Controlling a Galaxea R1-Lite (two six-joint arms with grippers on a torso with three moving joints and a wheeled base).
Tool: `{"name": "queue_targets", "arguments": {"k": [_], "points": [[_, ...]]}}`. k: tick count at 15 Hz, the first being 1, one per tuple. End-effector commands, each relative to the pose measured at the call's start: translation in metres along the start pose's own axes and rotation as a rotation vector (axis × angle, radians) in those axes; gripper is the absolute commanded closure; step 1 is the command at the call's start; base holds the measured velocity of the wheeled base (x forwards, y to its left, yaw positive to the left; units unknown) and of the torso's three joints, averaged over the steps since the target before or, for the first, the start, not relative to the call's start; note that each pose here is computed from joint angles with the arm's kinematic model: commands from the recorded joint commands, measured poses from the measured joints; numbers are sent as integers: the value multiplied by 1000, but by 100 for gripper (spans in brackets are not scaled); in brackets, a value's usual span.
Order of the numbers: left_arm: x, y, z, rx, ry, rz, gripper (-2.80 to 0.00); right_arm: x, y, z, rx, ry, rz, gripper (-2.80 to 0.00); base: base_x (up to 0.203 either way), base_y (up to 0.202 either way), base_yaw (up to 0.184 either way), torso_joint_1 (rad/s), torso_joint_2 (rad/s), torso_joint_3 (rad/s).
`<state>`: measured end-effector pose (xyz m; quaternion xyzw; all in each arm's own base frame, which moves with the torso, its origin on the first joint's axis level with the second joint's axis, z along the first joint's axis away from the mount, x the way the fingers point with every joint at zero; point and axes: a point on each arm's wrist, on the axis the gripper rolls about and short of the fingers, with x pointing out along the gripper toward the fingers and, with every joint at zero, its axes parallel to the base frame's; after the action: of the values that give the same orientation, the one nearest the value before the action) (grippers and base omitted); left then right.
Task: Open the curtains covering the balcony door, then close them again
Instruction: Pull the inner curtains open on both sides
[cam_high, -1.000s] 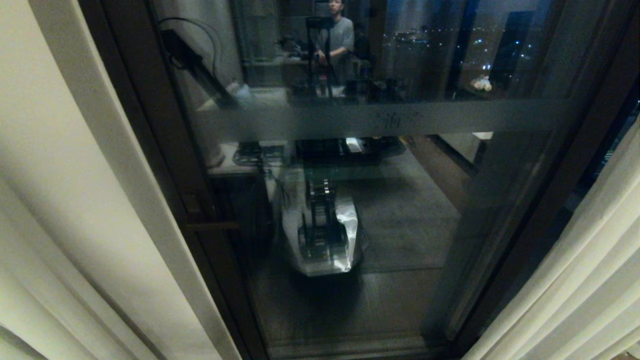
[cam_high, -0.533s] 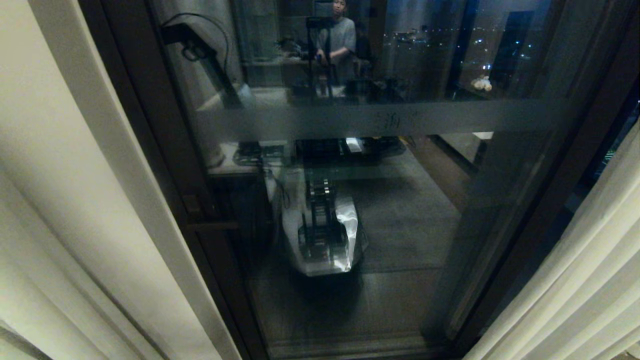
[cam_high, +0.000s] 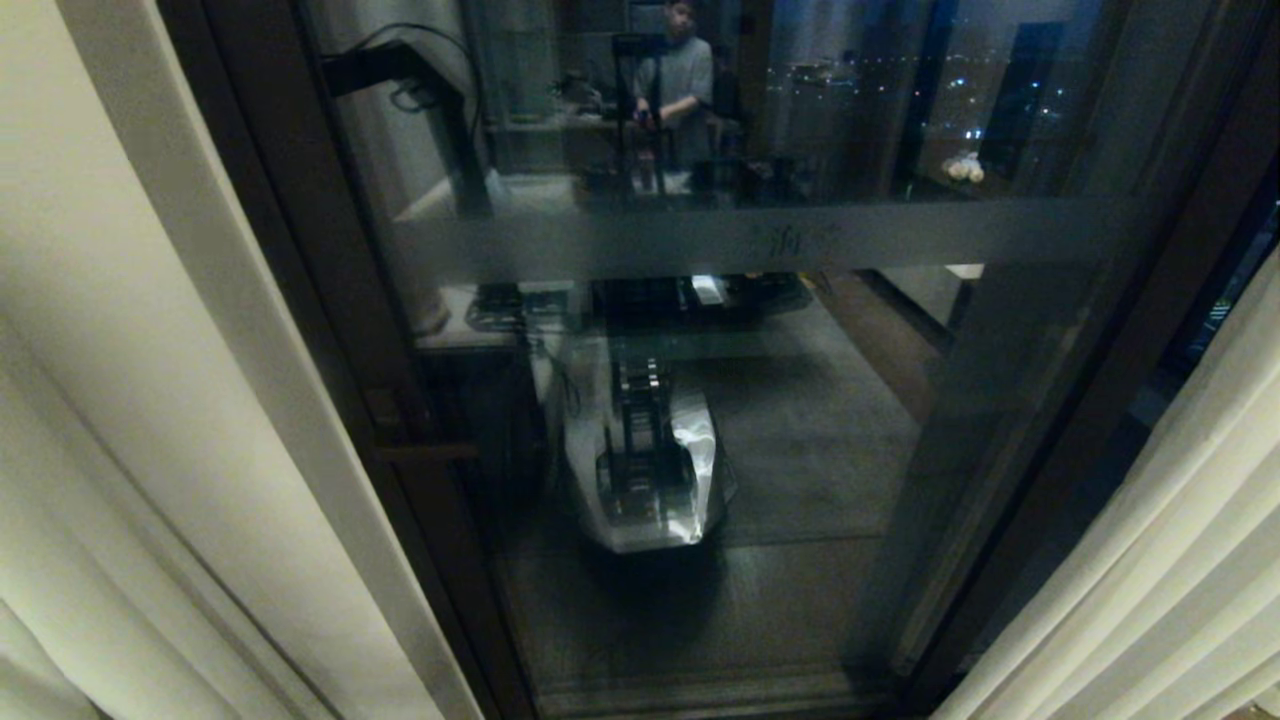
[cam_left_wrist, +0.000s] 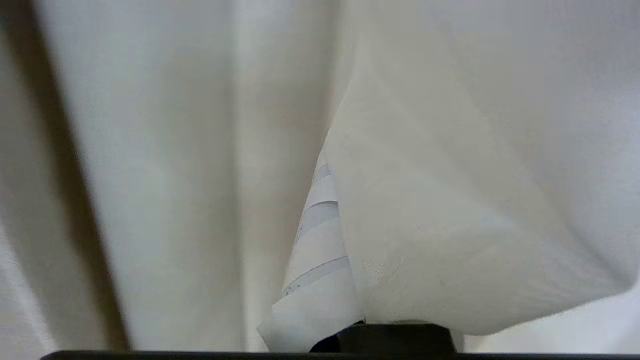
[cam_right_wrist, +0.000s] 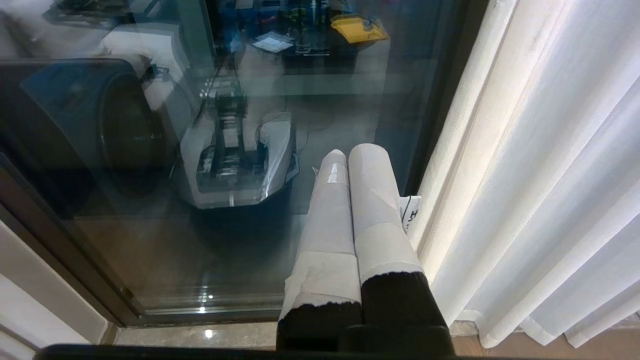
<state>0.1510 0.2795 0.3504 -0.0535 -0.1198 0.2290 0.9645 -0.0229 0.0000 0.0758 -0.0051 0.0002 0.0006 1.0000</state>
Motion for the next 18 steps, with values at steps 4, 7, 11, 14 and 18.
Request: {"name": "queue_targets", "arguments": {"k": [4,7,11,14,18], "points": [[-10,-18,0,-2,4,-31,-280,0,0,0,-1,1,0,0,0,0,0,0,0,0],[-15,-21,-2,-6,11,-30,-280,0,0,0,-1,1,2,0,0,0,0,0,0,0],[-31,-31,-8,-19,30,-22,-280,0,0,0,-1,1,1,0,0,0,0,0,0,0],[-44,-38,-13,-26,45,-18,-280,0,0,0,-1,1,0,0,0,0,0,0,0,0],[-66,-52,-16,-31,52,-13,-280,0,0,0,-1,1,0,0,0,0,0,0,0,0]]}}
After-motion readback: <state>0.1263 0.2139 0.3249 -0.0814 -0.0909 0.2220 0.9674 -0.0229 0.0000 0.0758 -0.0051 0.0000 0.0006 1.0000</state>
